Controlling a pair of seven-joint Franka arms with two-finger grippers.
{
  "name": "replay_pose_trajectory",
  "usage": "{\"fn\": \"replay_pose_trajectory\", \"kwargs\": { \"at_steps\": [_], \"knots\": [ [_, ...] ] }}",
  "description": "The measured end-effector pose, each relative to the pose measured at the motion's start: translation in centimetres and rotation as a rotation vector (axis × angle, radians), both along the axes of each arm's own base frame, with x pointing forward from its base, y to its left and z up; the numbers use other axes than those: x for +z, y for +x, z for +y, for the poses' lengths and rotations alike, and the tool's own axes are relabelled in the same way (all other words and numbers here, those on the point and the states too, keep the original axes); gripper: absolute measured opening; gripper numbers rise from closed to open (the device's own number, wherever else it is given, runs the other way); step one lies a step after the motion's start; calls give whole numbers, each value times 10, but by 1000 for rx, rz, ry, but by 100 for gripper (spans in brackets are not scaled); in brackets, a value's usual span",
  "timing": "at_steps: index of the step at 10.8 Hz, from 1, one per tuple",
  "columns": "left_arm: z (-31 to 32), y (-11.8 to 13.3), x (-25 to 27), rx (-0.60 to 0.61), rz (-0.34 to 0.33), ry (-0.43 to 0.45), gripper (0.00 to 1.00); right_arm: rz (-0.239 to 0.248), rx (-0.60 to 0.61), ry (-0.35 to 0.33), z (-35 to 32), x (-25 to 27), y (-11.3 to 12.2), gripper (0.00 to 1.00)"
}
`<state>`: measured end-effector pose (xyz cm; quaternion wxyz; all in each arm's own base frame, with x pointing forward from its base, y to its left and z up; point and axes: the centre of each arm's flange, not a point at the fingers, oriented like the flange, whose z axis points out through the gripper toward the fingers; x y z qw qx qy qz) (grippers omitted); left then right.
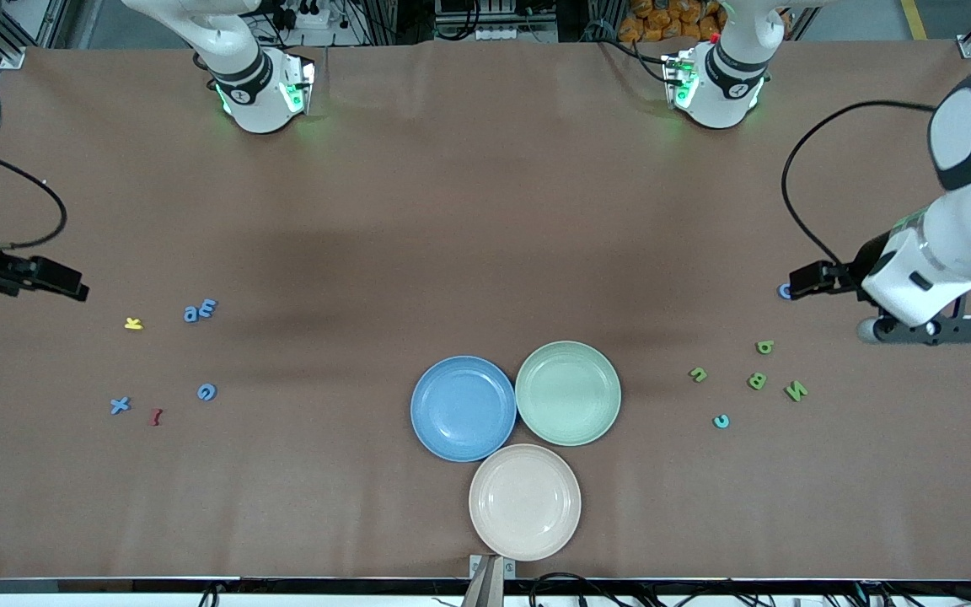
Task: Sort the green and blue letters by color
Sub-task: 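Reach the right gripper to the blue letters while the left gripper reaches the green letters, then grasp the blue G with the right gripper while the left gripper grasps green u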
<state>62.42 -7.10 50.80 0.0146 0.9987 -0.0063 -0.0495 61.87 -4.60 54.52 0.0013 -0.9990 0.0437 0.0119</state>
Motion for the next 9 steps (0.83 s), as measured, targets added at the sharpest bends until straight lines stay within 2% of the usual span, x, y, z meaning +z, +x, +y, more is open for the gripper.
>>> {"fn": "replay_pose_trajectory", "kwargs": {
  "at_steps": [2,5,7,9],
  "knots": [
    [4,19,-41,10,4,-6,100,-9,8,-2,0,-43,21,100],
    [-3,39,-102,6,8,-17,100,-2,-10,47,4,-112,48,100],
    [-16,49,-154,-6,-14,-28,100,-17,-26,48,9,-153,64,100],
    [-32,54,-207,-21,-57,-41,100,6,-75,46,6,-192,70,100]
  ]
}}
